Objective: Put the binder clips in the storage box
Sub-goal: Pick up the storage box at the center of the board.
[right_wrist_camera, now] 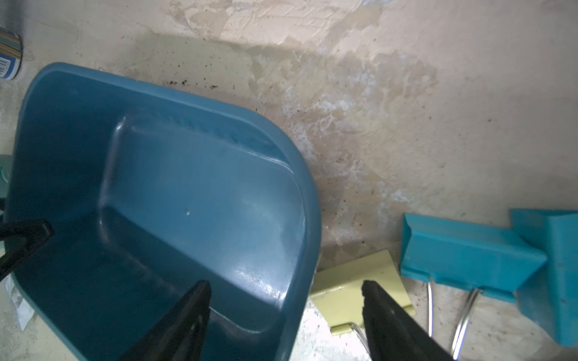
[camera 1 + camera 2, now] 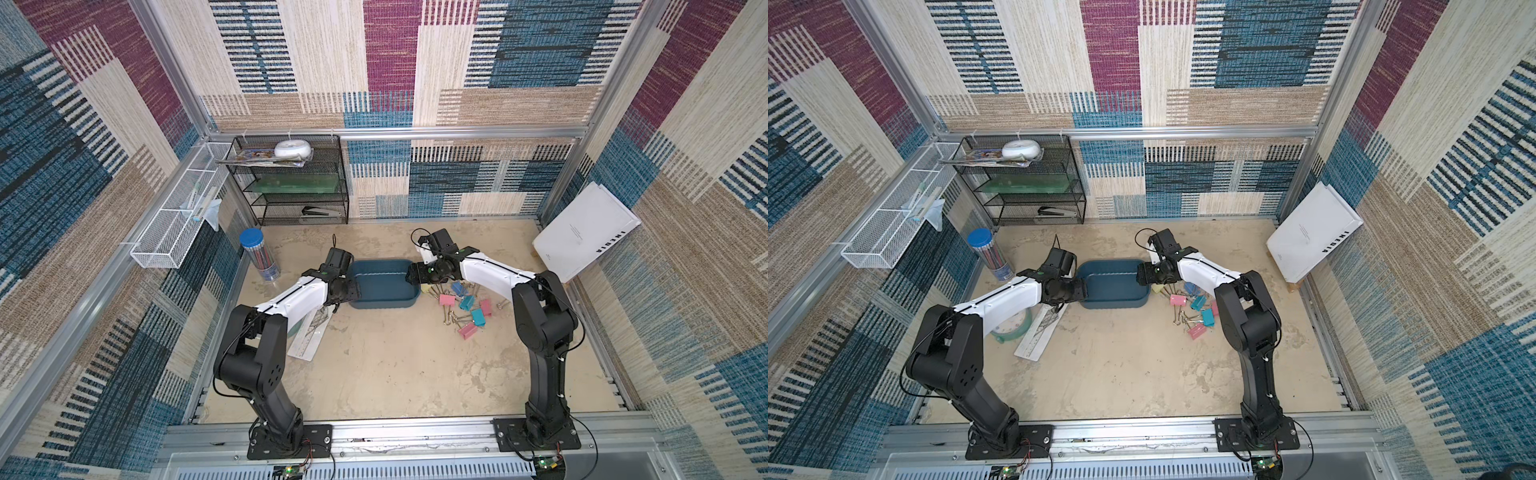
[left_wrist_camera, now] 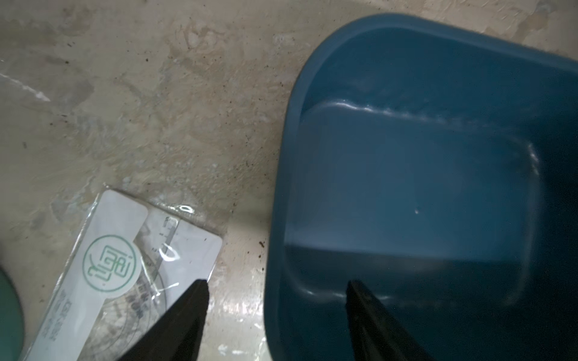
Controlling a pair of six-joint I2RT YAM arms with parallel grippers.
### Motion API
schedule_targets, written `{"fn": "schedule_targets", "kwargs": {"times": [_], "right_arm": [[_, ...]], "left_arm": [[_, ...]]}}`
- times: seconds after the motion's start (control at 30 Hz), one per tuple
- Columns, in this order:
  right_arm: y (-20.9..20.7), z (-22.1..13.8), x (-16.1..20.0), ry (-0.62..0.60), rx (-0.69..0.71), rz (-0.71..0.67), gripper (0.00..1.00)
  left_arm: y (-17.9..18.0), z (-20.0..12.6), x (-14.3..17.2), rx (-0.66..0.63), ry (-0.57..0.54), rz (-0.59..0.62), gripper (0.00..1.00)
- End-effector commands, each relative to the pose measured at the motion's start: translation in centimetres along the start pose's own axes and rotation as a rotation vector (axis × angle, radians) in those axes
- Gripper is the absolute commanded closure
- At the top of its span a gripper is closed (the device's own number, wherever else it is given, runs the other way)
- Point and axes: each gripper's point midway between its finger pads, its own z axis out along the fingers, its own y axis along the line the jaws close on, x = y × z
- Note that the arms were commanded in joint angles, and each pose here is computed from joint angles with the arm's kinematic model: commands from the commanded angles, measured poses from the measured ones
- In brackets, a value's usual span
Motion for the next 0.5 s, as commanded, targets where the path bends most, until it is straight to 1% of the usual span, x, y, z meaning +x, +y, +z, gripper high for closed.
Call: {"fn": "schedule_targets", "kwargs": {"times": [0.0, 0.1, 0.13, 0.17, 0.2, 0.23, 0.27, 0.33, 0.37, 0.47], "right_arm": [[-0.8, 0.6, 0.3, 0.02, 0.036, -0.007, 0.22], [-1.0, 1.3, 0.6, 0.04, 0.04, -0.008, 0.29], [-1.1, 1.5, 0.6, 0.046, 0.042, -0.008, 0.31], [-1.2, 1.7, 0.7, 0.046, 0.044, -0.008, 0.35], [-1.1, 1.7, 0.6, 0.044, 0.042, -0.007, 0.38], [-1.0, 1.6, 0.5, 0.041, 0.037, -0.008, 0.41], [-0.9, 1.5, 0.4, 0.037, 0.033, -0.008, 0.46], [-0.6, 1.1, 0.3, 0.031, 0.027, -0.011, 0.53], [-0.6, 0.8, 0.3, 0.027, 0.027, -0.011, 0.57], [-0.3, -0.2, 0.1, 0.004, 0.018, -0.015, 0.62]], "left_arm": [[-0.8, 1.2, -0.5, 0.019, 0.011, 0.041, 0.3], [-0.6, 2.4, -0.9, -0.004, 0.017, 0.068, 0.46], [-0.9, 2.6, -1.1, 0.007, 0.011, 0.075, 0.58], [-1.2, 2.8, -1.2, 0.023, 0.01, 0.08, 0.68], [-1.4, 3.0, -1.2, 0.036, 0.012, 0.085, 0.74], [-1.7, 3.1, -1.4, 0.045, 0.009, 0.087, 0.83], [-1.6, 3.2, -1.2, 0.044, 0.015, 0.088, 0.86], [-1.8, 3.0, -1.3, 0.052, 0.011, 0.087, 0.87], [-1.8, 2.9, -1.3, 0.054, 0.008, 0.089, 0.9], [-1.9, 2.1, -1.3, 0.066, -0.003, 0.092, 0.98]]}}
